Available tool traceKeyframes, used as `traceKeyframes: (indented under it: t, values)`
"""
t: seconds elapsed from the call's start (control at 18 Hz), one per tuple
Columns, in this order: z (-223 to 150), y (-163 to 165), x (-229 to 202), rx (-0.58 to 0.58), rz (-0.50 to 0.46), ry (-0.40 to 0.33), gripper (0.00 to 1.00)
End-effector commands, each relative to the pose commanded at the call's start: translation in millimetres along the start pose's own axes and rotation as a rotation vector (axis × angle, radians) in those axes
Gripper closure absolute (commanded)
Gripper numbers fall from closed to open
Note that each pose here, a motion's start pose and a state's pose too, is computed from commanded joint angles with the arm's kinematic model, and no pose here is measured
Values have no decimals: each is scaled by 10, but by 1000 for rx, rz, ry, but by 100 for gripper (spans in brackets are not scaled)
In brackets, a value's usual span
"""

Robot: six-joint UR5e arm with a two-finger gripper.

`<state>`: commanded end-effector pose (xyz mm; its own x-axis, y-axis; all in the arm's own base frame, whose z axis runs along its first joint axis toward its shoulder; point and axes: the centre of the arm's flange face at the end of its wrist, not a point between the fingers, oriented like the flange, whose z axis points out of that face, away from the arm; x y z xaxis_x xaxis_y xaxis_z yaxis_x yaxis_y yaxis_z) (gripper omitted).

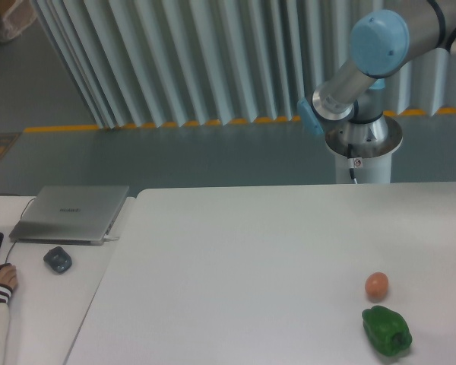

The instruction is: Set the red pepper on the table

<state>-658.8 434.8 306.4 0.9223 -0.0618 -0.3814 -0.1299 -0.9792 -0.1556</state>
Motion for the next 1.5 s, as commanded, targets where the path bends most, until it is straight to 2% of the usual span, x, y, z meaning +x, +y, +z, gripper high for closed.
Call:
traceKeyframes:
  t: [0.44, 0.83, 1.5]
  values:
    - [207, -40, 82, -6, 8, 26, 0]
    - [194, -57, 38, 0, 8, 12, 0]
    - [392, -10, 124, -11, 6, 43, 0]
